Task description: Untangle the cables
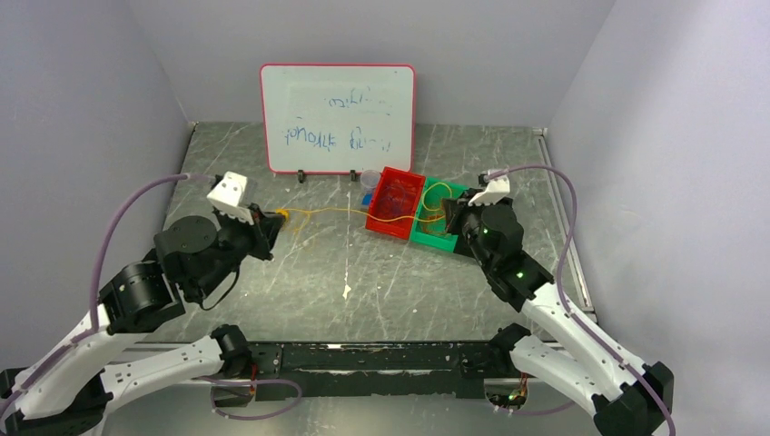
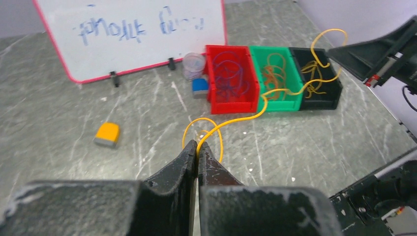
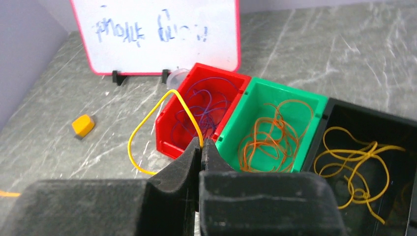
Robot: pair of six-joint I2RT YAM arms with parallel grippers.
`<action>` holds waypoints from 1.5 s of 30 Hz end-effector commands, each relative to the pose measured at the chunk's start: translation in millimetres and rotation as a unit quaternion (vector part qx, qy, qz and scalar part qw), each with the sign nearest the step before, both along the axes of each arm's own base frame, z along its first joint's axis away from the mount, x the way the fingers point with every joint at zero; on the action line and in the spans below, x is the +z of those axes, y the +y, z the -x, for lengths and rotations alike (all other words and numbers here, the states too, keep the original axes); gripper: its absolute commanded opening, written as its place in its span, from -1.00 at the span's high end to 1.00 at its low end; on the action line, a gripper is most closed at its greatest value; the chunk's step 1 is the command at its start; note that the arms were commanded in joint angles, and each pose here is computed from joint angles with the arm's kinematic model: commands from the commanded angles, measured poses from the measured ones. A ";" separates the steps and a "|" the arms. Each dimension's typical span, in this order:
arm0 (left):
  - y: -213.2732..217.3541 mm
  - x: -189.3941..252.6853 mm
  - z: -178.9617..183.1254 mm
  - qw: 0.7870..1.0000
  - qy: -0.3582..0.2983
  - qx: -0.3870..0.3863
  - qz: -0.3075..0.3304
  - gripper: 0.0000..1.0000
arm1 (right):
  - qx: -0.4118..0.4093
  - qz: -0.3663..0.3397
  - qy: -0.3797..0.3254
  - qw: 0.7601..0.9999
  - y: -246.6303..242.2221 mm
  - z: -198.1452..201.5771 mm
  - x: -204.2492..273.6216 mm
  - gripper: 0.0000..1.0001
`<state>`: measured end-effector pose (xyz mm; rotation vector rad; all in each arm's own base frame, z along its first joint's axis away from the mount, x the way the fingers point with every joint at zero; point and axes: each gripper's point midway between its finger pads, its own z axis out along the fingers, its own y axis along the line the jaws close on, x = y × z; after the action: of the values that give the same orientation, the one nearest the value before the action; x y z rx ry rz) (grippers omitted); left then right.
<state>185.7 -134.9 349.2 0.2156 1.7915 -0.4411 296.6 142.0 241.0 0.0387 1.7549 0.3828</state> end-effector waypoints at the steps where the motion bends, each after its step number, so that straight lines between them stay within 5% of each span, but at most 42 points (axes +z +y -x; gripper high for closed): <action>1: -42.5 14.1 -0.1 0.995 -0.032 -0.089 0.011 0.86 | 0.107 0.035 -0.069 0.991 23.8 12.7 39.5 1.00; 8: -72.7 20.2 -7.4 0.991 -0.046 -0.129 0.007 0.86 | 0.308 0.070 -0.078 0.946 79.6 44.6 46.4 0.98; 14: -91.7 12.6 -11.4 0.988 -0.038 -0.152 0.001 0.86 | 0.368 0.070 -0.056 0.926 97.8 52.7 33.8 0.92; 18: -102.9 5.3 -12.2 0.986 -0.030 -0.167 0.001 0.86 | 0.313 0.071 -0.060 0.945 83.3 41.5 37.9 0.96; 24: -128.6 -13.1 -12.3 0.978 -0.006 -0.207 -0.011 0.86 | 0.101 0.068 -0.034 0.992 17.9 12.9 45.9 1.00; 32: -162.2 -42.0 -8.5 0.964 0.027 -0.264 -0.014 0.83 | -0.070 0.058 -0.051 0.995 -50.6 17.4 88.0 1.00; 38: -184.0 -55.8 5.2 0.945 0.044 -0.325 -0.003 0.38 | -0.087 0.032 -0.113 0.989 -67.0 32.7 165.3 1.00; 45: -180.1 -59.5 9.2 0.945 0.044 -0.323 0.010 -0.02 | -0.094 0.046 -0.128 0.986 -75.1 38.2 201.7 1.00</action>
<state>181.0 -312.3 272.1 0.8130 1.8427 -0.8711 257.8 75.3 445.5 0.0970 1.4583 0.2364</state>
